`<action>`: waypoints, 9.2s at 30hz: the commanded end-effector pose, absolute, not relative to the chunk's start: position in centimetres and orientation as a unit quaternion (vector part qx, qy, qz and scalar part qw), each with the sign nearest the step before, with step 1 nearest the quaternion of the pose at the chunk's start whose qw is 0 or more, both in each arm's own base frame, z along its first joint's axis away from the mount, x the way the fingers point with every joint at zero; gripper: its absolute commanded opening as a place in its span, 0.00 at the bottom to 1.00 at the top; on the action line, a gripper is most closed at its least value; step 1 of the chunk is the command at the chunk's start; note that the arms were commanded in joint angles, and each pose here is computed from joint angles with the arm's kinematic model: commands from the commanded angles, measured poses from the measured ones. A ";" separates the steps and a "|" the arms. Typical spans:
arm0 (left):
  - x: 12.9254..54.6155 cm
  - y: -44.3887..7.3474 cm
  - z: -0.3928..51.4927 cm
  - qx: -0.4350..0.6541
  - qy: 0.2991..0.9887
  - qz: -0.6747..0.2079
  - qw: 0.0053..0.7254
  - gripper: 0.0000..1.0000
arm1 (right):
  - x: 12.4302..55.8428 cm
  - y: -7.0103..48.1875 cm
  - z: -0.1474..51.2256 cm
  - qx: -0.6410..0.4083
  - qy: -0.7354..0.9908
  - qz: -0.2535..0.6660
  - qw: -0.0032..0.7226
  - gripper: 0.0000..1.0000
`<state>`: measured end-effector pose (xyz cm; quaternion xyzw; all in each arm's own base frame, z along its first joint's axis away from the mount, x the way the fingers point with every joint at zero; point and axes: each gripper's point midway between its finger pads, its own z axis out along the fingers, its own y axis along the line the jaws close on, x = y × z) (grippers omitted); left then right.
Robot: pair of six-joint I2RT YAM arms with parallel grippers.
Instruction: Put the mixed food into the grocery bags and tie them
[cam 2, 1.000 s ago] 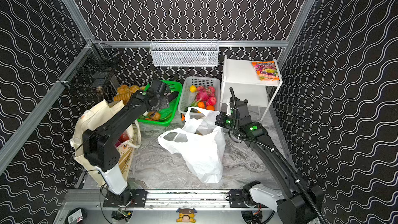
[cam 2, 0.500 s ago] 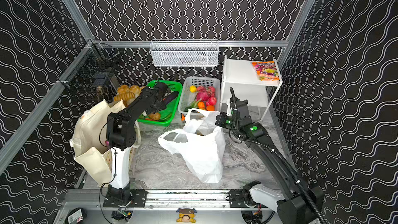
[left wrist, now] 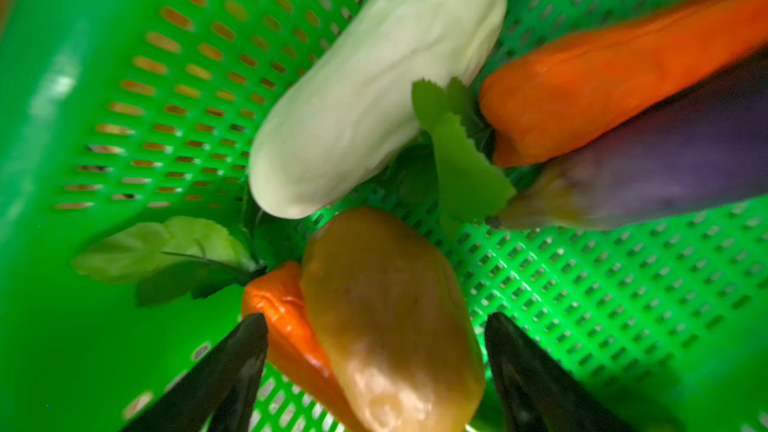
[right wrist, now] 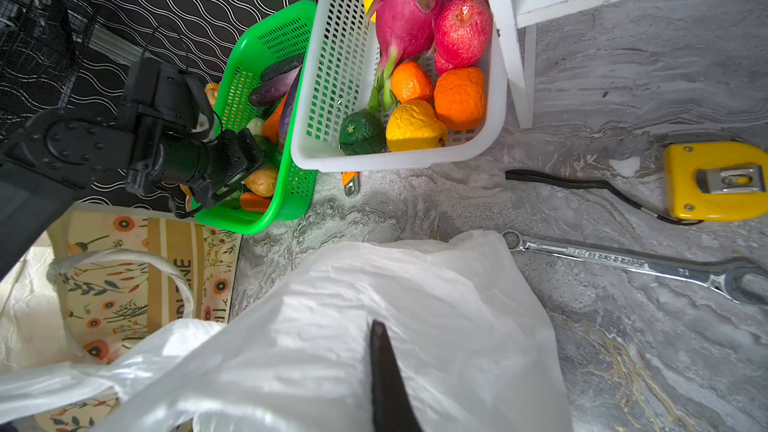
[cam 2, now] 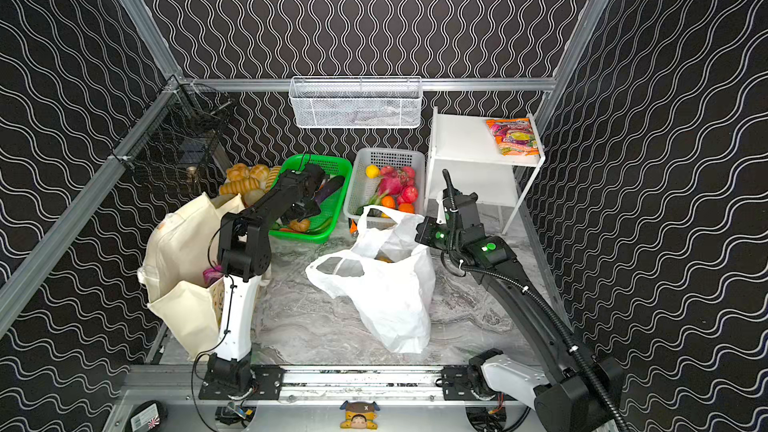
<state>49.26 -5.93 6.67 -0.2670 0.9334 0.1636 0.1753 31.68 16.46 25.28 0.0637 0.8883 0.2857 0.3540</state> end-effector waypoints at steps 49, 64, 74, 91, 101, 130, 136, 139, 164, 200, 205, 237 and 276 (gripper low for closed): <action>48.2 -10.9 17.7 -0.106 0.951 0.031 0.289 0.48 | 31.8 16.8 25.0 0.069 0.887 0.294 0.350 0.05; 33.6 -20.4 28.0 0.117 0.886 -0.283 0.349 0.40 | 31.8 17.0 25.8 0.075 0.879 0.310 0.356 0.05; 26.9 -22.5 29.4 0.225 0.822 -0.378 0.362 0.35 | 31.7 17.3 25.7 0.075 0.884 0.313 0.338 0.05; 24.3 -24.1 30.2 0.282 0.783 -0.443 0.333 0.32 | 30.9 17.2 26.5 0.079 0.873 0.332 0.349 0.05; 23.2 -25.1 30.1 0.318 0.770 -0.465 0.299 0.30 | 31.1 18.1 27.3 0.067 0.864 0.354 0.352 0.05; 18.8 -30.9 24.9 0.390 0.773 -0.468 0.177 0.30 | 31.2 19.2 28.0 0.063 0.857 0.384 0.339 0.05; 19.0 -34.2 25.4 0.407 0.761 -0.470 0.186 0.36 | 31.2 18.9 28.3 0.068 0.853 0.384 0.347 0.06; 20.5 -34.2 25.6 0.403 0.777 -0.434 0.213 0.53 | 31.3 18.5 28.2 0.075 0.854 0.376 0.351 0.06; 20.6 -30.7 31.2 0.419 0.752 -0.374 0.345 0.95 | 31.4 17.3 25.8 0.086 0.864 0.355 0.346 0.07; 25.3 -33.5 35.0 0.393 0.738 -0.368 0.407 0.00 | 29.4 17.5 26.8 0.036 0.865 0.361 0.345 0.22; 25.4 -33.4 35.1 0.378 0.749 -0.375 0.395 0.00 | 28.2 16.8 29.6 0.018 0.851 0.362 0.381 0.48; 25.4 -33.0 35.1 0.356 0.764 -0.393 0.369 0.00 | 16.9 33.8 31.9 -0.445 0.651 0.236 0.568 0.74; 26.3 -20.6 39.1 0.160 0.864 -0.188 0.439 0.01 | 23.8 19.1 38.2 -0.095 0.733 0.327 0.589 0.00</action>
